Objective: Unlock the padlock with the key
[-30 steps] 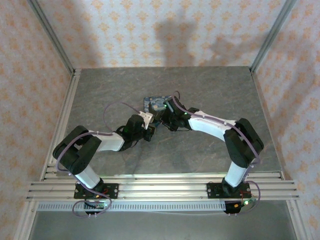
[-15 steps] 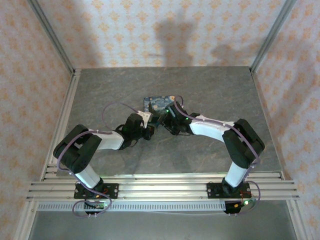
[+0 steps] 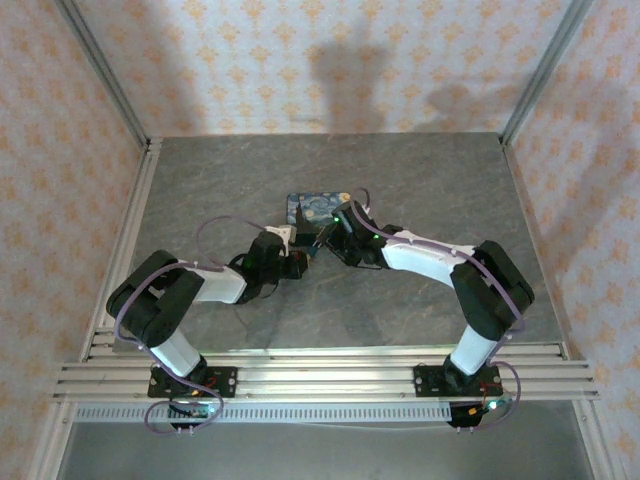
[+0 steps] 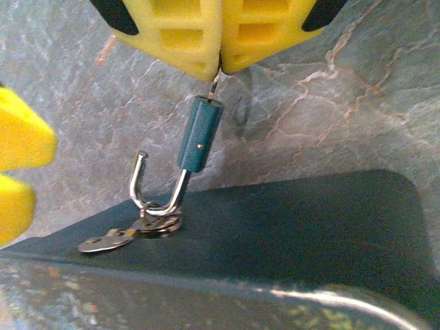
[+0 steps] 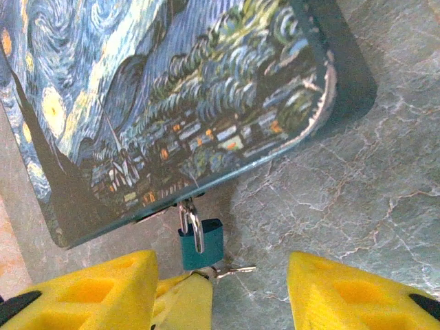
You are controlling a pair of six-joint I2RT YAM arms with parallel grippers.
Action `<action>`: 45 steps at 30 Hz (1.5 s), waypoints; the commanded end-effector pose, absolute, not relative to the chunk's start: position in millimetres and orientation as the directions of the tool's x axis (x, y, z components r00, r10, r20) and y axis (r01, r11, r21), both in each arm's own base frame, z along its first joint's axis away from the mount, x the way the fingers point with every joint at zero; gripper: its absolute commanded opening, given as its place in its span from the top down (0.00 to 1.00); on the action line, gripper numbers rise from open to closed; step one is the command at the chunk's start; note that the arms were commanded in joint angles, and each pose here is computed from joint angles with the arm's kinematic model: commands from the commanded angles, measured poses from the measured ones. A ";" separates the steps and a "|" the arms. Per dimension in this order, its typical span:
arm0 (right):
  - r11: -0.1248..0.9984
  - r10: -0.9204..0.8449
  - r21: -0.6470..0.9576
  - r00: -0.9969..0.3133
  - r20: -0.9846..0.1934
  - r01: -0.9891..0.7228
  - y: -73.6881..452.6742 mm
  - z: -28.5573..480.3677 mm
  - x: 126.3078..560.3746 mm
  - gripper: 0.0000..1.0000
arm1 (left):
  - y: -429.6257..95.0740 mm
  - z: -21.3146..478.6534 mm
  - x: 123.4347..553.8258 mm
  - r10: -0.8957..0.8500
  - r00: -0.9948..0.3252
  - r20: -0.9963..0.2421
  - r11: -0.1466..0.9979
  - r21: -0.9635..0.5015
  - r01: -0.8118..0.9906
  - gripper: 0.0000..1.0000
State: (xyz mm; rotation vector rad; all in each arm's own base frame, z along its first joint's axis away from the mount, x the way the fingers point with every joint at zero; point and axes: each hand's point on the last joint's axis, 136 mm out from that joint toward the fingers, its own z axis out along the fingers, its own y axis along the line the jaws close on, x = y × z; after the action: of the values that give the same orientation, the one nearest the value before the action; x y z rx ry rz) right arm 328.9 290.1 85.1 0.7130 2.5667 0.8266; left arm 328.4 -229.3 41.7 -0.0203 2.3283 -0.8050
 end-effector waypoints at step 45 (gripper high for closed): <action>0.580 0.556 0.745 -0.829 -0.065 0.330 316.4 68.8 324.0 0.45 | -236.2 55.1 322.9 -0.338 -0.840 -0.424 0.818 -0.574 -0.040 1.00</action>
State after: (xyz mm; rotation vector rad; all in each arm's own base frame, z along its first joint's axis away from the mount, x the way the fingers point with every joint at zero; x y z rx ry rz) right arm 321.3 307.7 65.9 0.7222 2.5627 1.0169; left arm 316.2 -227.9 51.6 -0.2592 2.4821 -0.6914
